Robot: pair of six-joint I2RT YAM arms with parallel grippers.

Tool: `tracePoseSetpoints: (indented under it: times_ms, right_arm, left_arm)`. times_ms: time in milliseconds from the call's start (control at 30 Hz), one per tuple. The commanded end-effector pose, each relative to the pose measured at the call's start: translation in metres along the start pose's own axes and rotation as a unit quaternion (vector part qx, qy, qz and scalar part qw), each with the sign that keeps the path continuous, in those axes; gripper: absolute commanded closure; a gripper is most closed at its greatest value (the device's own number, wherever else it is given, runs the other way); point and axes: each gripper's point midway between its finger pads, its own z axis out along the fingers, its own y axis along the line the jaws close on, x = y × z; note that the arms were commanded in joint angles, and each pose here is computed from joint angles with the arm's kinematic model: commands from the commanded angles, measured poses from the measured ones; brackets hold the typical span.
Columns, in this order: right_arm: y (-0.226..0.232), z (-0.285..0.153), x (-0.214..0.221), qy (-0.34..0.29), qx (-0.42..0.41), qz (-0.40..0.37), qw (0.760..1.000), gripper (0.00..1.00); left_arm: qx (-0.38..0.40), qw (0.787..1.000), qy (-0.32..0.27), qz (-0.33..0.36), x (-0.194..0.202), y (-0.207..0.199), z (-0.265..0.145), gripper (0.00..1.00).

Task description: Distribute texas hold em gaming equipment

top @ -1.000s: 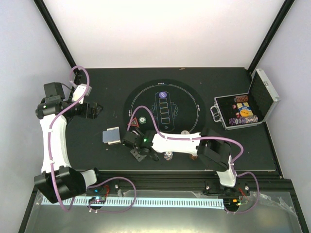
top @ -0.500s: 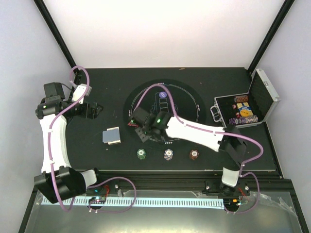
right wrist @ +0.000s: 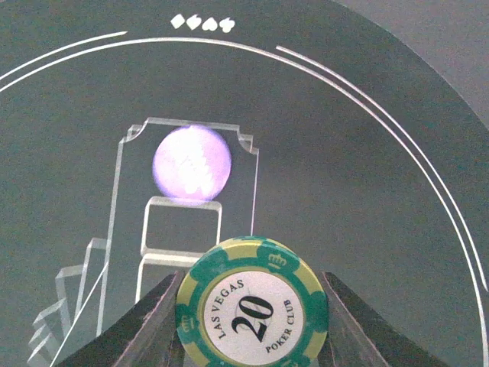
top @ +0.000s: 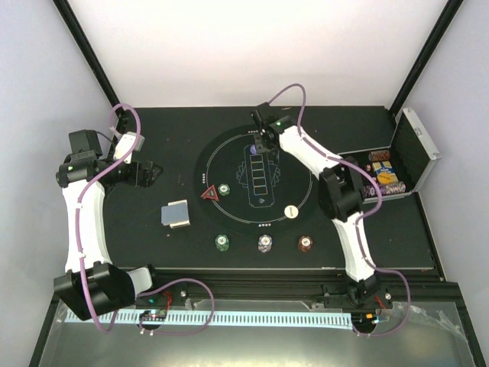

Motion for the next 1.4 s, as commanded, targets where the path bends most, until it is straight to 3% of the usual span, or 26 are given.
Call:
tracePoseSetpoints:
  times_ms: [0, 167, 467, 567, 667, 833, 1067, 1233, 1367]
  right_arm:
    - [-0.006, 0.048, -0.004, 0.035, 0.005, -0.005, 0.999, 0.84]
    - [-0.011, 0.087, 0.000, 0.054, 0.008, 0.006, 0.998, 0.84]
    - [-0.008, 0.112, 0.024, 0.080, -0.001, 0.018, 0.997, 0.82]
    - [-0.007, 0.112, 0.023, 0.082, -0.004, 0.020, 0.996, 0.73]
    - [-0.009, 0.103, 0.017, 0.077, -0.002, 0.022, 0.997, 0.51]
    - [-0.014, 0.066, -0.006, 0.048, 0.001, 0.025, 0.999, 0.32]
    - [-0.004, -0.030, -0.011, -0.006, -0.020, 0.012, 1.000, 0.20]
    - [0.064, -0.096, 0.055, -0.032, -0.067, -0.060, 0.995, 0.13]
    - [0.129, -0.128, 0.131, -0.013, -0.117, -0.123, 0.985, 0.06]
  left_arm:
    - [0.011, 1.000, -0.016, 0.010, -0.007, -0.005, -0.004, 0.01]
    - [0.017, 1.000, -0.021, 0.011, -0.010, -0.007, -0.005, 0.01]
    - [0.020, 0.999, -0.034, 0.015, -0.015, -0.008, -0.006, 0.01]
    - [0.018, 0.999, -0.031, 0.016, -0.013, -0.007, -0.005, 0.01]
    - [0.017, 0.999, -0.027, 0.015, -0.011, -0.006, -0.004, 0.01]
    - [0.009, 1.000, -0.024, 0.017, -0.010, -0.006, -0.006, 0.01]
    - [0.001, 1.000, -0.020, 0.017, -0.011, -0.005, -0.012, 0.01]
    - [-0.007, 1.000, -0.011, 0.018, -0.009, -0.005, -0.015, 0.01]
    - [-0.009, 1.000, -0.011, 0.020, -0.008, -0.007, -0.018, 0.01]
